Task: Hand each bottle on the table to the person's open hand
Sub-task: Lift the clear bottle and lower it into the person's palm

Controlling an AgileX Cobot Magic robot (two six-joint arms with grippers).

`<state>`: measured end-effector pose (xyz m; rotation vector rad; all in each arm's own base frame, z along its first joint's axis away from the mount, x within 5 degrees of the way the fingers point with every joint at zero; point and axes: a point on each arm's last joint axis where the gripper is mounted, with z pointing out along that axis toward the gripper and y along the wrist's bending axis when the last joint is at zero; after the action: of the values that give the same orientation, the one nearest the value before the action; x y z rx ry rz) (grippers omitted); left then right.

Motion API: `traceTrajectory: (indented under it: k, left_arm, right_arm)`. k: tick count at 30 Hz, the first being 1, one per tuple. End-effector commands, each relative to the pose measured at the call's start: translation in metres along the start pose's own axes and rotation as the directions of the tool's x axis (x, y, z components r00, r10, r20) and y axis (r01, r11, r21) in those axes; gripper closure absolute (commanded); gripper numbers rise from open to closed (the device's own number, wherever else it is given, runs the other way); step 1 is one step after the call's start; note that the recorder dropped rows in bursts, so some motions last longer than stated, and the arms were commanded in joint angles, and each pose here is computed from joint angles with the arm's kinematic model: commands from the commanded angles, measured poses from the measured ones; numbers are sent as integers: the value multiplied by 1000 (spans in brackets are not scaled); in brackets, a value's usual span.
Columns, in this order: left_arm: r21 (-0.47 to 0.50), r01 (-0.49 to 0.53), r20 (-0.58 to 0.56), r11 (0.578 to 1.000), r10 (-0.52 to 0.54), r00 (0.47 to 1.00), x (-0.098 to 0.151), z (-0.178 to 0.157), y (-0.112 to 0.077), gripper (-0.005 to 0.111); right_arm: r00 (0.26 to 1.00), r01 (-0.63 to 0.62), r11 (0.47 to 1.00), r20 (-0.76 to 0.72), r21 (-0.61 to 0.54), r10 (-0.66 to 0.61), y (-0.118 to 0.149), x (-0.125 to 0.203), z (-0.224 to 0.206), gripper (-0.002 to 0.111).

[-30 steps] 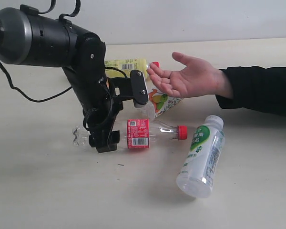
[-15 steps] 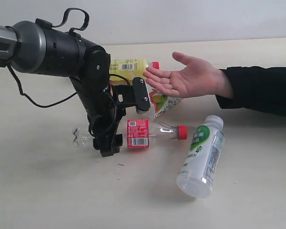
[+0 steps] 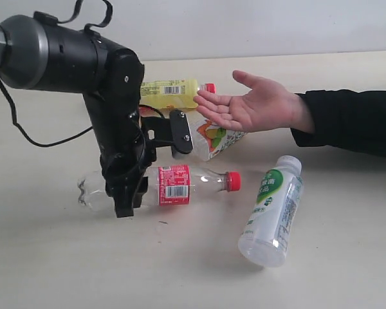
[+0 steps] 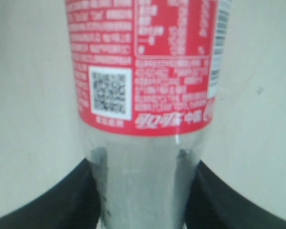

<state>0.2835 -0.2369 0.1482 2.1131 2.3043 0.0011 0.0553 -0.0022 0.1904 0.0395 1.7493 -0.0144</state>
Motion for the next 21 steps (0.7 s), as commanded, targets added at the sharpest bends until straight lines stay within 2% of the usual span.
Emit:
traceTrajectory:
  k: [1, 6, 9, 12, 14, 16, 20, 21]
  left_arm:
    - [-20, 7, 35, 1000, -6, 999, 5, -36, -8, 107]
    - [-40, 51, 170, 998, -44, 985, 6, -76, -19, 107]
    - [-30, 95, 275, 995, -83, 958, 6, -100, -27, 107]
    - [53, 253, 377, 966, -254, 891, 1, -119, -33, 107]
    - [155, 403, 426, 902, -429, 797, -6, -130, -33, 107]
    - [246, 505, 433, 827, -560, 706, -11, -137, -31, 107]
    - [413, 632, 390, 656, -755, 528, -25, -150, -26, 107]
    - [438, 644, 379, 627, -779, 500, -28, -150, -23, 107]
  right_arm:
    - [1000, -1, 1000, 8, 5, 1, 0, 1, 0, 108]
    - [1000, -1, 1000, 8, 5, 1, 0, 1, 0, 108]
    - [1000, -1, 1000, 8, 5, 1, 0, 1, 0, 108]
    - [1000, -1, 1000, 8, 5, 1, 0, 1, 0, 108]
    - [1000, -1, 1000, 8, 5, 1, 0, 1, 0, 108]
    - [1000, -1, 1000, 8, 5, 1, 0, 1, 0, 108]
    - [1000, -1, 1000, 8, 5, 1, 0, 1, 0, 108]
    - [1000, -1, 1000, 8, 5, 1, 0, 1, 0, 108]
